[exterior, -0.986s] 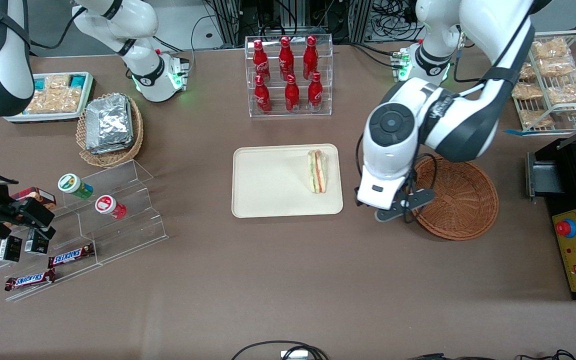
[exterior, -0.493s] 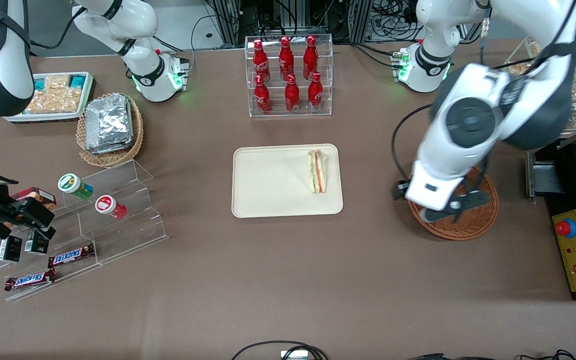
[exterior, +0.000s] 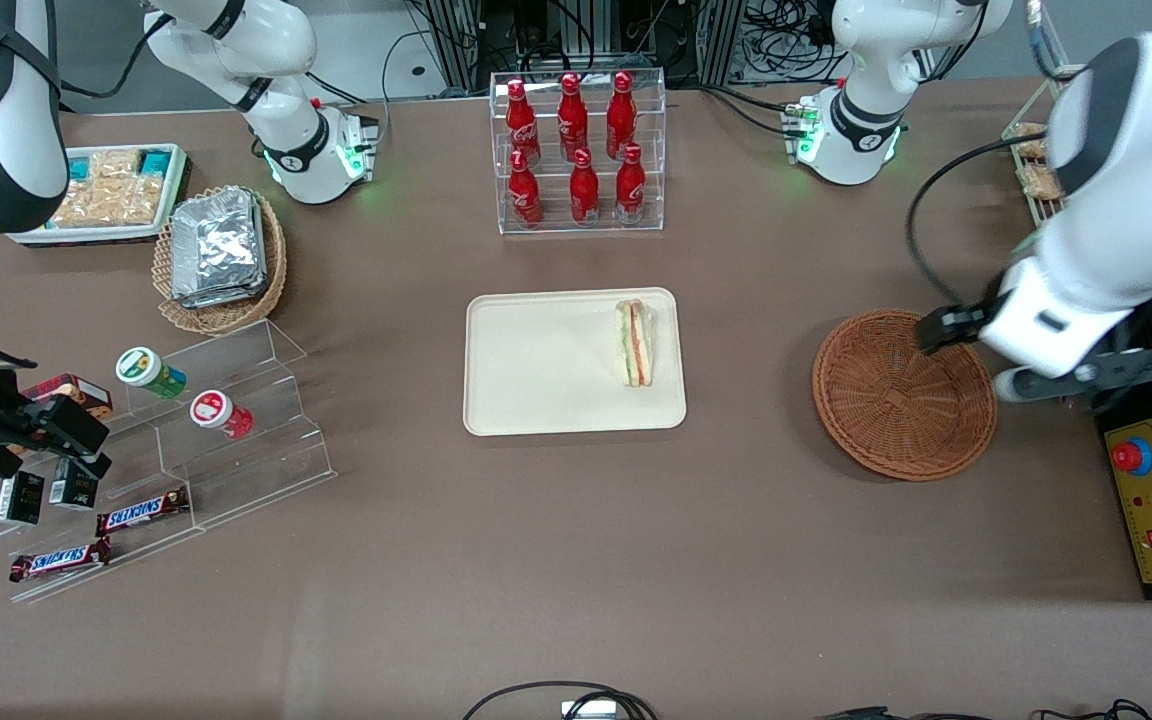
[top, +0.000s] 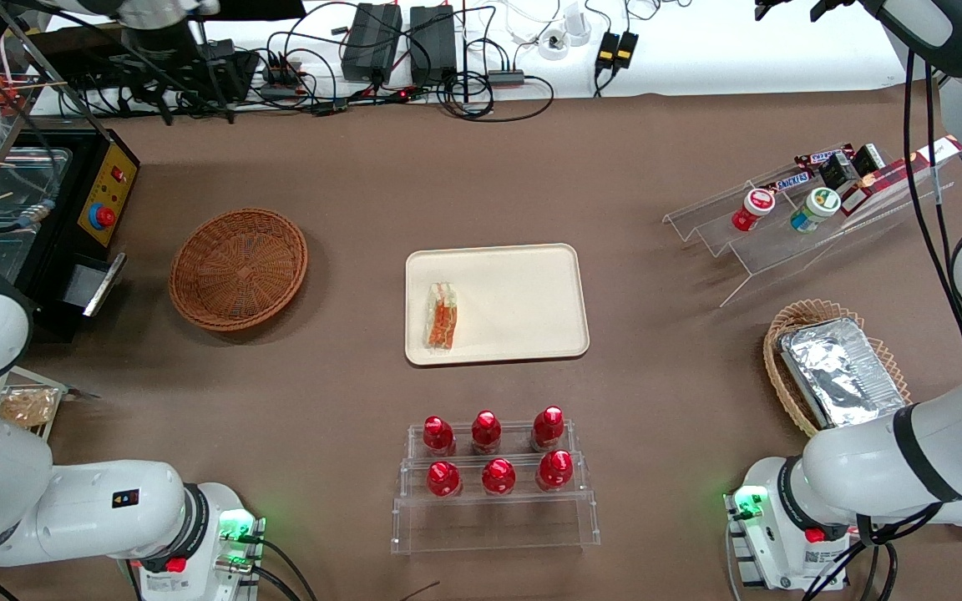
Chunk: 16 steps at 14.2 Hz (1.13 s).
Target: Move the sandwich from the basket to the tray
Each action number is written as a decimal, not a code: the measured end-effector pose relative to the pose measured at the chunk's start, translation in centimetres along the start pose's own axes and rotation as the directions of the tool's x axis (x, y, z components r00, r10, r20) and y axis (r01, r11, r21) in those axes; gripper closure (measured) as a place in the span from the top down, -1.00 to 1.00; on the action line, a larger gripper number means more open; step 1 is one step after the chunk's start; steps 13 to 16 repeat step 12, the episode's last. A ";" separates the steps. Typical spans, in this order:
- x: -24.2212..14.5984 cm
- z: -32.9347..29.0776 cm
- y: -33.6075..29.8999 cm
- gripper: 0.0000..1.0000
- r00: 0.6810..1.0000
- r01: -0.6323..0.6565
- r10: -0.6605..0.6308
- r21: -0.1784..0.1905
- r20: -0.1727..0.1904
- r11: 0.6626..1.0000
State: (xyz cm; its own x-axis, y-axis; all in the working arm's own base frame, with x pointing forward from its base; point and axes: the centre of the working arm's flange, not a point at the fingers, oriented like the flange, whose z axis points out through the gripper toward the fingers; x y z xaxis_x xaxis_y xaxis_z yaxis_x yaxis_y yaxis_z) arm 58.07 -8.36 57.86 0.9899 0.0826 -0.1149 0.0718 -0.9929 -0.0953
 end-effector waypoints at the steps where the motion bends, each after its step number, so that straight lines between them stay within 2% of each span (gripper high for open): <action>1: -0.4 -0.6 -1.2 0.99 1.000 -0.030 0.030 -0.002 0.005 1.000; 6: -2.9 -3.5 -4.2 1.00 0.981 -0.196 0.196 -0.010 -0.011 0.981; 11: -3.5 -3.8 -3.8 1.00 0.973 -0.232 0.232 -0.034 -0.013 0.972; 16: -3.4 -3.6 -3.8 1.00 0.969 -0.247 0.246 -0.035 -0.011 0.969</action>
